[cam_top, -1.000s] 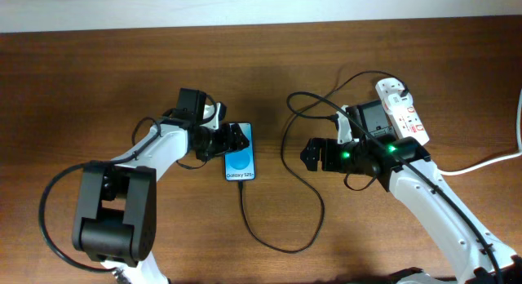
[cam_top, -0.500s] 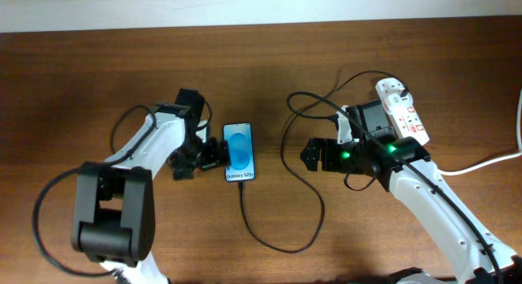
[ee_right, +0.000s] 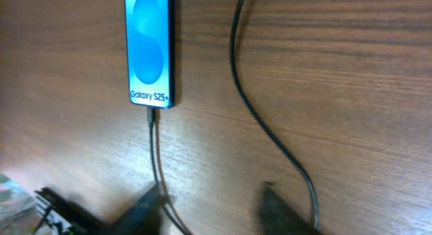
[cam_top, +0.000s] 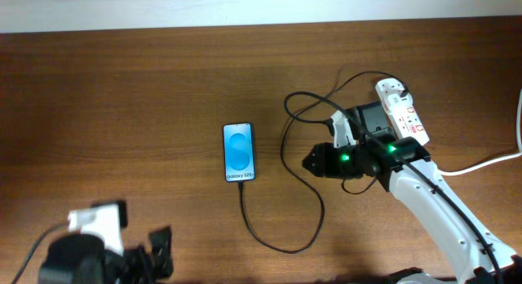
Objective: Plug charger to phone and switch on socket
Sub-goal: 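Withdraw the left arm and move the right gripper to the power strip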
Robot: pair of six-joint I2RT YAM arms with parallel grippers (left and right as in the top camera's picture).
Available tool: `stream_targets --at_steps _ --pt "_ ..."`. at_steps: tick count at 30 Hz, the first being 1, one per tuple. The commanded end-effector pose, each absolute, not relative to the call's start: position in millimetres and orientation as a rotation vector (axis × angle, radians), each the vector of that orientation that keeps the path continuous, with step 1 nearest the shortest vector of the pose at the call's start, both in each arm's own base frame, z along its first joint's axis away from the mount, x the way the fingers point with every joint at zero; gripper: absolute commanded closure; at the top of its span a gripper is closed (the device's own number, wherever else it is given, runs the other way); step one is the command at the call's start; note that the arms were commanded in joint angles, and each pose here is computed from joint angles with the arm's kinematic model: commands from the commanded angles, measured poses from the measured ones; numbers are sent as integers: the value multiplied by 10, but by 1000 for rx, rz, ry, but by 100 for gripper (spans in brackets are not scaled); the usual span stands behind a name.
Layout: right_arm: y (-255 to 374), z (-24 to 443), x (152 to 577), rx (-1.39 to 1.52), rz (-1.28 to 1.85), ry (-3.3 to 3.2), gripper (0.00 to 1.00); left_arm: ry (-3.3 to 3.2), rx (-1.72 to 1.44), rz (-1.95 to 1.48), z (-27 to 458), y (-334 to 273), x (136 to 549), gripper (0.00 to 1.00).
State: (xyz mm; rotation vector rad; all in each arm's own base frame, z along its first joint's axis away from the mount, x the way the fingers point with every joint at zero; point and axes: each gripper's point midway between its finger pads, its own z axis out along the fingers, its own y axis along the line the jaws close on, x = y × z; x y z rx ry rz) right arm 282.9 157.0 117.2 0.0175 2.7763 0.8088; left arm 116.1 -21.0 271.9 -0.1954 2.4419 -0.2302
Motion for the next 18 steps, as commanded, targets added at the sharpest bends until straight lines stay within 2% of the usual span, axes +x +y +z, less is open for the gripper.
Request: stream_targets --at_steps 1,2,4,10,13,16,18 --pt "1410 1236 2756 54 827 2807 84 2401 -233 -118 2674 24 837 1" --pt "1248 1302 2763 100 801 2820 91 2386 -232 -125 2682 25 809 1" --pt "924 1455 2878 258 758 2797 96 2386 -232 -126 2682 25 808 1" --pt "-240 1802 3134 665 452 2636 96 2386 -232 -126 2681 25 808 1" --pt "-579 1606 3197 821 323 2637 96 2386 -232 -126 2681 25 808 1" --pt "-679 1357 3442 928 320 2659 96 2386 -232 -126 2681 25 808 0" --pt "-772 1169 3747 980 326 2700 96 2386 -232 -126 2681 25 808 1"
